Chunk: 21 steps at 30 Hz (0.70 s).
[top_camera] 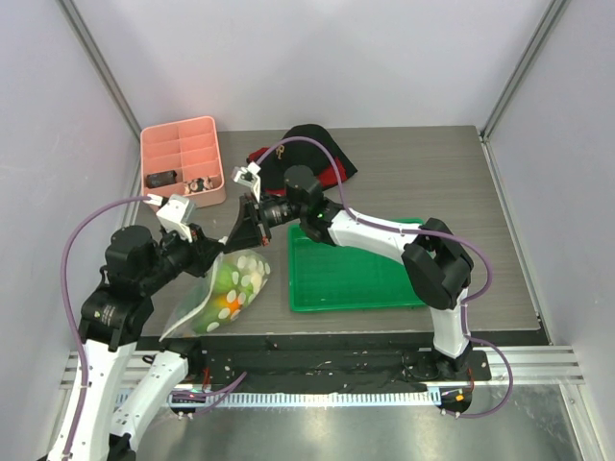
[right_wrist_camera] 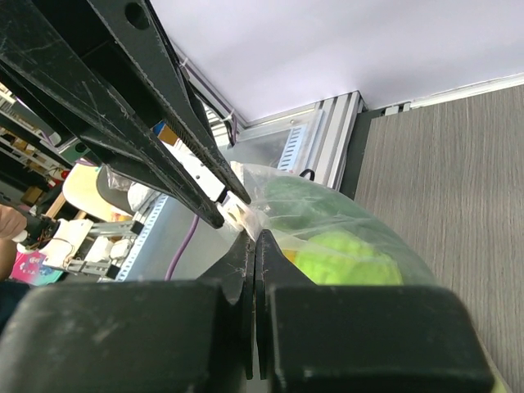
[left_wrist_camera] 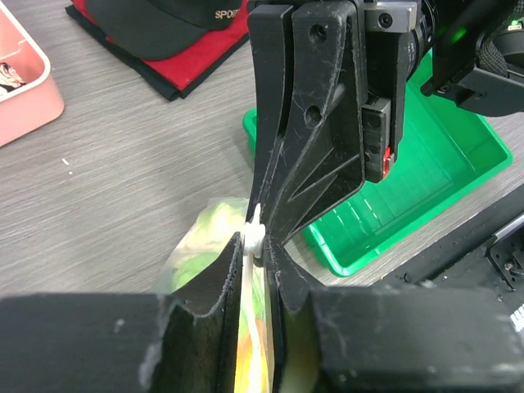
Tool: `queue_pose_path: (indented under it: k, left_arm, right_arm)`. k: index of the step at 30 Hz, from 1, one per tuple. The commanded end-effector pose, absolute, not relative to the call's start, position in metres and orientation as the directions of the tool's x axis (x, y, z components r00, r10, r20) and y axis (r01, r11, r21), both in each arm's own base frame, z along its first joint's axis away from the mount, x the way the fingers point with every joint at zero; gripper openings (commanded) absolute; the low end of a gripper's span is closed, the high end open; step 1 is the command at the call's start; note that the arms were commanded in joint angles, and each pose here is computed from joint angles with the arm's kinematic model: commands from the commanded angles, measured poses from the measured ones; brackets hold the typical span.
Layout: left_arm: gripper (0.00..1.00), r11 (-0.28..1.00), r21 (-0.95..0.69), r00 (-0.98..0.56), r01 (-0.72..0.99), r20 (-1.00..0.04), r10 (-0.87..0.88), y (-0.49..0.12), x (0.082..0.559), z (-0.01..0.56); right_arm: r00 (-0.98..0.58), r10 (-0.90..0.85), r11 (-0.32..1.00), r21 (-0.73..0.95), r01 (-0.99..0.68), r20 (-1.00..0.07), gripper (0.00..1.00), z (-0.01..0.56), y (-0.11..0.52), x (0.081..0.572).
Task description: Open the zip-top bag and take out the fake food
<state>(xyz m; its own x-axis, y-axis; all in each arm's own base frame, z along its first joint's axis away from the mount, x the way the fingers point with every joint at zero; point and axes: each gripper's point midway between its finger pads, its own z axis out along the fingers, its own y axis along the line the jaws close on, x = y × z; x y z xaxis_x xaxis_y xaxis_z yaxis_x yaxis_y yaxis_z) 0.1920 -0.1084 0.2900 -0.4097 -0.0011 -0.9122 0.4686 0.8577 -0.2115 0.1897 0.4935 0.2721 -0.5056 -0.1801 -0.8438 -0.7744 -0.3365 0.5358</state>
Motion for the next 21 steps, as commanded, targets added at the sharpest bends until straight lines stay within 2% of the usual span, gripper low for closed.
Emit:
queue_pose_path:
  k: [1, 7, 10, 13, 21]
  left_arm:
    - [0.15, 0.858, -0.204, -0.401, 0.472, -0.916, 0.003, -0.108, 0.193, 0.297]
    - [0.17, 0.848, -0.219, -0.419, 0.482, -0.908, 0.004, -0.112, 0.197, 0.289]
    - [0.13, 0.842, -0.225, -0.432, 0.489, -0.902, 0.010, -0.115, 0.198, 0.287]
    - [0.01, 0.852, -0.214, -0.436, 0.478, -0.900, 0.019, -0.111, 0.197, 0.286]
    - [0.00, 0.880, -0.195, -0.468, 0.434, -0.883, 0.035, -0.099, 0.186, 0.275]
  right_arm:
    - [-0.422, -0.095, -0.395, 0.423, -0.815, -0.902, 0.01, 0.320, 0.485, 0.181]
    - [-0.422, -0.092, -0.402, 0.421, -0.813, -0.902, 0.01, 0.321, 0.485, 0.180]
    - [-0.424, -0.090, -0.402, 0.423, -0.812, -0.901, 0.01, 0.322, 0.485, 0.180]
    - [-0.427, -0.082, -0.389, 0.424, -0.818, -0.900, 0.01, 0.321, 0.486, 0.182]
    - [-0.463, 0.052, -0.256, 0.437, -0.863, -0.885, 0.01, 0.336, 0.484, 0.214]
